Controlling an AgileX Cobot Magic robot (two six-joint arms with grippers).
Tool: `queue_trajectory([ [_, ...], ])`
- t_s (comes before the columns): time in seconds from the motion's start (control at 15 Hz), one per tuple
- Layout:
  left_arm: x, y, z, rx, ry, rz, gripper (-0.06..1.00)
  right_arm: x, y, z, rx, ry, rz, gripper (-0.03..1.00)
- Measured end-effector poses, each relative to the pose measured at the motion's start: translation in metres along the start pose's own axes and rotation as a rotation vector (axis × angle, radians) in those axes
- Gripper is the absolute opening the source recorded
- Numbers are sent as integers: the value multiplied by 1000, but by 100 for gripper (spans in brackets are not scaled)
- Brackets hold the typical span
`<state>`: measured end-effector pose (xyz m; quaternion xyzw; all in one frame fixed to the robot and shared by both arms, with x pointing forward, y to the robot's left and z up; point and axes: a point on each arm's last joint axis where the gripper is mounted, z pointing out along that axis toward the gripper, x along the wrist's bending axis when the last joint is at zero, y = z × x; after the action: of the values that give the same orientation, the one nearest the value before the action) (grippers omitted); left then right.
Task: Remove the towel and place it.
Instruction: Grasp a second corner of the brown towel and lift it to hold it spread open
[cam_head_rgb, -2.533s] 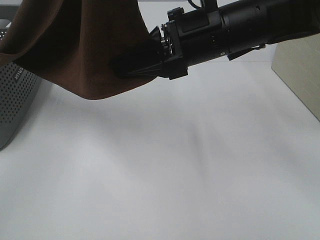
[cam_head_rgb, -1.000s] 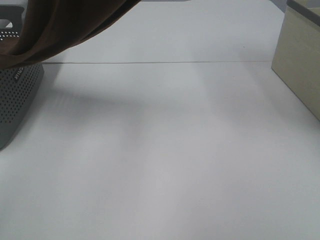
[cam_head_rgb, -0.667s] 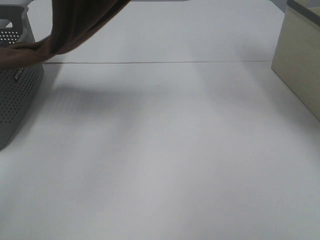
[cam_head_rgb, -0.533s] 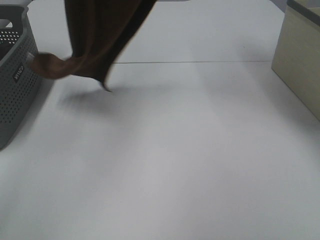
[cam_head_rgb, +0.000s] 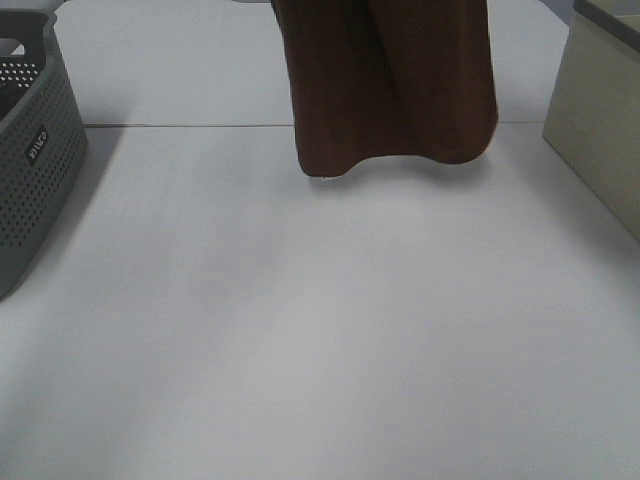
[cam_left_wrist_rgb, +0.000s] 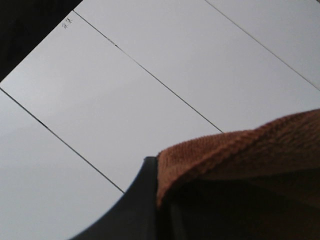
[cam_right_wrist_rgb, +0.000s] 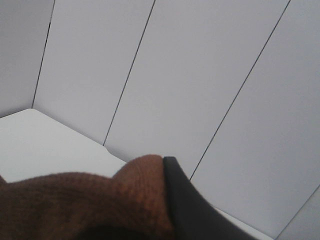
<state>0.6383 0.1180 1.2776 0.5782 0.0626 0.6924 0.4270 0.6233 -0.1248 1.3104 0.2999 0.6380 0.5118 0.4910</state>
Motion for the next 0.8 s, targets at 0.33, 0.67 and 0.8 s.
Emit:
queue_trajectory([
  [0.33, 3, -45, 12, -4, 77, -68, 0, -3, -24, 28, -22, -11, 44, 1],
  [0.67, 0, -81, 37, -38, 155, -64, 0, 9, -47, 61, -114, -12, 74, 1],
  [0.8, -6, -95, 49, -67, 188, -86, 0, 6, -57, 71, -160, -29, 94, 1],
])
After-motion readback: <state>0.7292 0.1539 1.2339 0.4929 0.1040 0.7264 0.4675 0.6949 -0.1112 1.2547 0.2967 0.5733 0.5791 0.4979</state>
